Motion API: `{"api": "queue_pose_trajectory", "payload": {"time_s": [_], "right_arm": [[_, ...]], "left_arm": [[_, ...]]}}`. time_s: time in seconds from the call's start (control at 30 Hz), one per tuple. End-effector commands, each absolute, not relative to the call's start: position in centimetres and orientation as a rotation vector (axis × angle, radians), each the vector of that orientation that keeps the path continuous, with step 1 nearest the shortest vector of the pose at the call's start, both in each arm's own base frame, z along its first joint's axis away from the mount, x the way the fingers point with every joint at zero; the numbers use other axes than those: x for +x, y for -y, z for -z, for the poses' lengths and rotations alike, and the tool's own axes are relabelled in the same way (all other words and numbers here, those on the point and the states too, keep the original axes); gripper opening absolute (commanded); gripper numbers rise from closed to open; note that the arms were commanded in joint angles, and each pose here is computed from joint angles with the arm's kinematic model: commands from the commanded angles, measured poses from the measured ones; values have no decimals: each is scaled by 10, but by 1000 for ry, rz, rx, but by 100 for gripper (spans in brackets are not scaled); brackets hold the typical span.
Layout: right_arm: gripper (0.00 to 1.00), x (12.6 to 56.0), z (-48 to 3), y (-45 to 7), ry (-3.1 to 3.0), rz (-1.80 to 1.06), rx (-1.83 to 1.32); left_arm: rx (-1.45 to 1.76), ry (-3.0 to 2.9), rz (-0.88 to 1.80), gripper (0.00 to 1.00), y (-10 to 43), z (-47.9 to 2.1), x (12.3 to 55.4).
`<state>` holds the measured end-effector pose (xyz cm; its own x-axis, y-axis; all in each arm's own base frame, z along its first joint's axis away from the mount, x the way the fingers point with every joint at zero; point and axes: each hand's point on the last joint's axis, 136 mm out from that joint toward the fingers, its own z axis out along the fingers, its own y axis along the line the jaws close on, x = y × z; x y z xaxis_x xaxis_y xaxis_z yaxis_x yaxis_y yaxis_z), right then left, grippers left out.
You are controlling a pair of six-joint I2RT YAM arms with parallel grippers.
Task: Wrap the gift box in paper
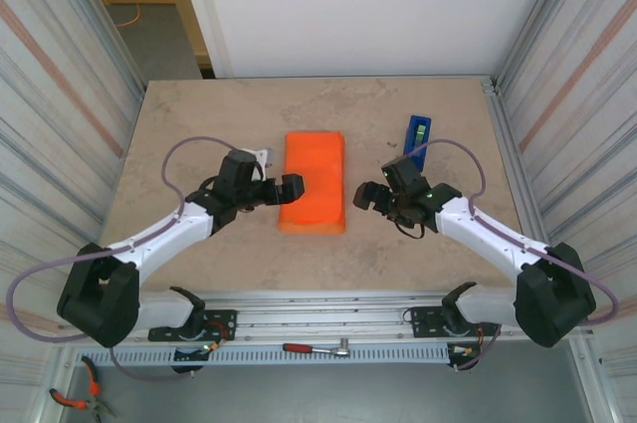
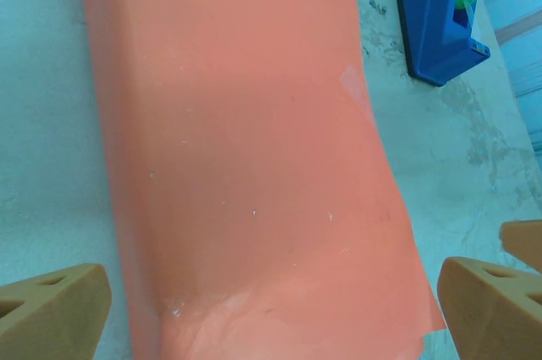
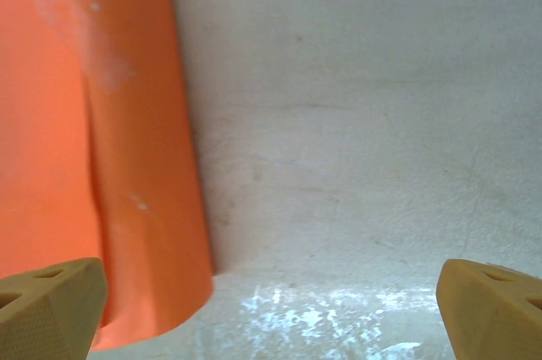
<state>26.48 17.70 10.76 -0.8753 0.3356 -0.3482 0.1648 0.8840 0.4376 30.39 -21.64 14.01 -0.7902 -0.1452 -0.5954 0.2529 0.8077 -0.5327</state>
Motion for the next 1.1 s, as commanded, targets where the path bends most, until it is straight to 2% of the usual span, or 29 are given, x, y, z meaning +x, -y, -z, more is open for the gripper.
{"api": "queue_pose_trajectory", "payload": {"time_s": [0.0, 0.27, 0.43, 0.5, 0.7, 0.83, 0.93, 1.07], "right_arm": [[98, 268, -125, -197, -2625, -658, 286], [98, 279, -116, -239, -2620, -886, 265], [99, 282, -104, -262, -2661, -906, 256], [96, 283, -97, -269, -2687, -900, 260], [73, 290, -87, -281, -2713, -926, 276], [63, 293, -90, -279, -2703, -946, 285], [66, 295, -95, -273, -2696, -940, 287], [87, 290, -101, -258, -2695, -867, 262]], "left_arm": [[27, -2382, 788, 99, 205, -128, 299], [51, -2411, 872, 99, 216, -113, 297], [57, -2434, 909, 99, 225, -102, 300], [66, -2435, 922, 99, 231, -100, 299], [77, -2431, 992, 99, 253, -97, 293], [88, -2415, 1027, 99, 265, -100, 287], [81, -2420, 984, 99, 259, -102, 287], [81, -2419, 842, 99, 239, -107, 289]]}}
